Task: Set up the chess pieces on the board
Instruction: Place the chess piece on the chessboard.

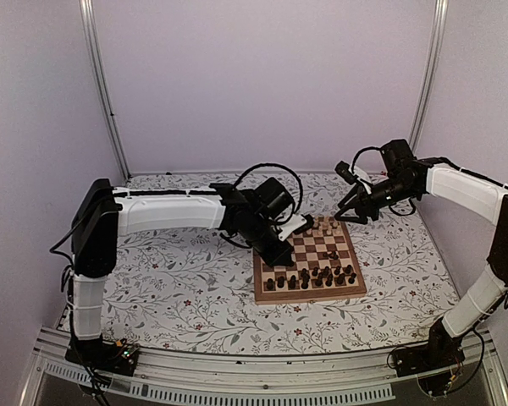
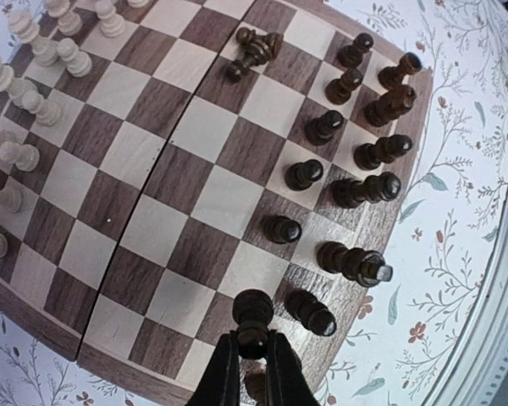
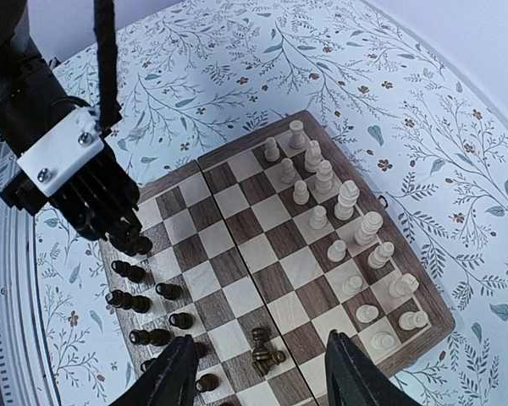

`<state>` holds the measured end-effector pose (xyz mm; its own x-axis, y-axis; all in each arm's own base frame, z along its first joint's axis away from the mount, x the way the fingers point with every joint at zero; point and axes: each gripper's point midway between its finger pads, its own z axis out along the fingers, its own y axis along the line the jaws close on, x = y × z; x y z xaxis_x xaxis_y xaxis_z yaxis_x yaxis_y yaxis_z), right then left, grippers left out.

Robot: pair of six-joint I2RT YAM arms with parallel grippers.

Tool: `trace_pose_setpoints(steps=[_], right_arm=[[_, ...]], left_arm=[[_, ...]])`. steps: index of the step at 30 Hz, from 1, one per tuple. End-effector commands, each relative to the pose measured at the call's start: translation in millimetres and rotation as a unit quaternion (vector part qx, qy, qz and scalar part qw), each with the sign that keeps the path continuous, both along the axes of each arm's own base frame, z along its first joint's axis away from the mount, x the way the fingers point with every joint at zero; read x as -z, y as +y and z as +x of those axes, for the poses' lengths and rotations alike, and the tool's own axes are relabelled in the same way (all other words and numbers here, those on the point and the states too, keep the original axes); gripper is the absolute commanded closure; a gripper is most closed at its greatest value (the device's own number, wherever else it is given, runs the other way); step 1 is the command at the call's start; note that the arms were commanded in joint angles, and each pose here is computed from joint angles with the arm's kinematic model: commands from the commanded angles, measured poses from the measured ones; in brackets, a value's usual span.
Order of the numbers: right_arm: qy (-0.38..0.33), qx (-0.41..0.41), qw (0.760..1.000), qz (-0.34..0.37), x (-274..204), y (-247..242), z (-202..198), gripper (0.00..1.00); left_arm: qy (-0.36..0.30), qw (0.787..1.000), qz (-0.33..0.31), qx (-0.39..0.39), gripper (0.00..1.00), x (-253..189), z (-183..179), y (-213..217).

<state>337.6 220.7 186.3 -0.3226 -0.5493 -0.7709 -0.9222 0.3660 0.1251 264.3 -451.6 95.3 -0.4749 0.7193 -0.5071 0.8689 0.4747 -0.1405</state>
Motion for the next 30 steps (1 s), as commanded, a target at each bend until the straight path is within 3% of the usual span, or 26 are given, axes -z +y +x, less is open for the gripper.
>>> trace_pose_setpoints(steps=[1,14,16,17,30], right_arm=[[0.004,-0.002,1.0,-0.01,11,0,1,0.45],[0.009,-0.003,1.0,-0.019,19,-2,0,0.4],[0.01,-0.004,1.0,-0.019,19,-2,0,0.03],[0.011,-0.004,1.0,-0.02,20,-2,0,0.01],[0.014,-0.002,1.0,-0.025,24,-3,1,0.01]], left_arm=[[-0.008,0.999,0.029,0.016,0.93,11,2,-3],[0.025,0.997,0.059,0.049,0.93,32,-5,-9],[0.031,0.996,0.056,0.054,0.93,34,-8,-11],[0.032,0.996,0.057,0.054,0.93,35,-9,-11],[0.044,0.996,0.055,0.06,0.92,42,-11,-16]])
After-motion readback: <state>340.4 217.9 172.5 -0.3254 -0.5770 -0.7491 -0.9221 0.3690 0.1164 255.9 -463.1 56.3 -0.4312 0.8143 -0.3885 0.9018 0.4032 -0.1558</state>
